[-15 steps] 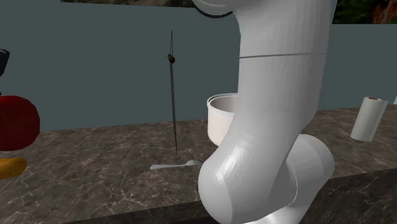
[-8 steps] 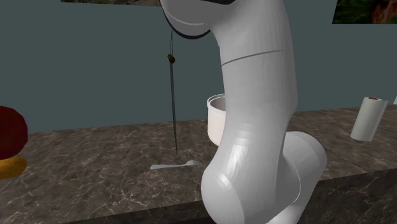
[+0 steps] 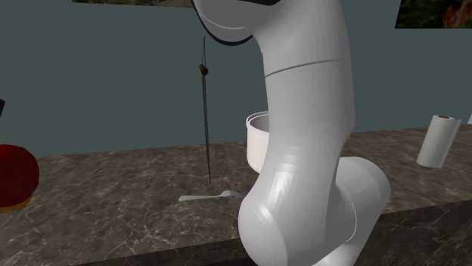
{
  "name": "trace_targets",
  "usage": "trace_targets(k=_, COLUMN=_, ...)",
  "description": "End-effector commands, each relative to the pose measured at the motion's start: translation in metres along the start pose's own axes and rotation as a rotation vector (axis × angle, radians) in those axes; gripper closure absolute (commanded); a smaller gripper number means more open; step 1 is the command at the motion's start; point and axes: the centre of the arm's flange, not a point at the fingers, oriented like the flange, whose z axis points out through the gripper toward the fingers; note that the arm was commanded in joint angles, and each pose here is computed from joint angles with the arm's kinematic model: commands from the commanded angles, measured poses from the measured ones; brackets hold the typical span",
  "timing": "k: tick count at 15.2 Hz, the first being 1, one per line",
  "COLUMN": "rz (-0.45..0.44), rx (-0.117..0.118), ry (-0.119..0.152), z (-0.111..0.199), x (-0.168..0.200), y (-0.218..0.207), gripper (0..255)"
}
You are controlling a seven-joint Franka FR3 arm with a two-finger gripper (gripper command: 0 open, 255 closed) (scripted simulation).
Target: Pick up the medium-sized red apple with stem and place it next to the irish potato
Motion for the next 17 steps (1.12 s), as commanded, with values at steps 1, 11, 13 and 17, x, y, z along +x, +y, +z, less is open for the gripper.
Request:
trace_targets(k=1, rz=0.0, rx=0.001, ry=0.0, z=0.011, x=-0.003, y=-0.001, gripper=255)
trace_targets(k=11, rz=0.0, rx=0.001, ry=0.0, z=0.062, x=-0.015, y=-0.004, gripper=255)
trace_targets(k=13, rz=0.0, rx=0.001, ry=0.0, z=0.072, x=-0.017, y=-0.005, gripper=255)
trace_targets(k=17, rz=0.0, rx=0.001, ry=0.0, z=0.093, x=-0.022, y=-0.006, gripper=255)
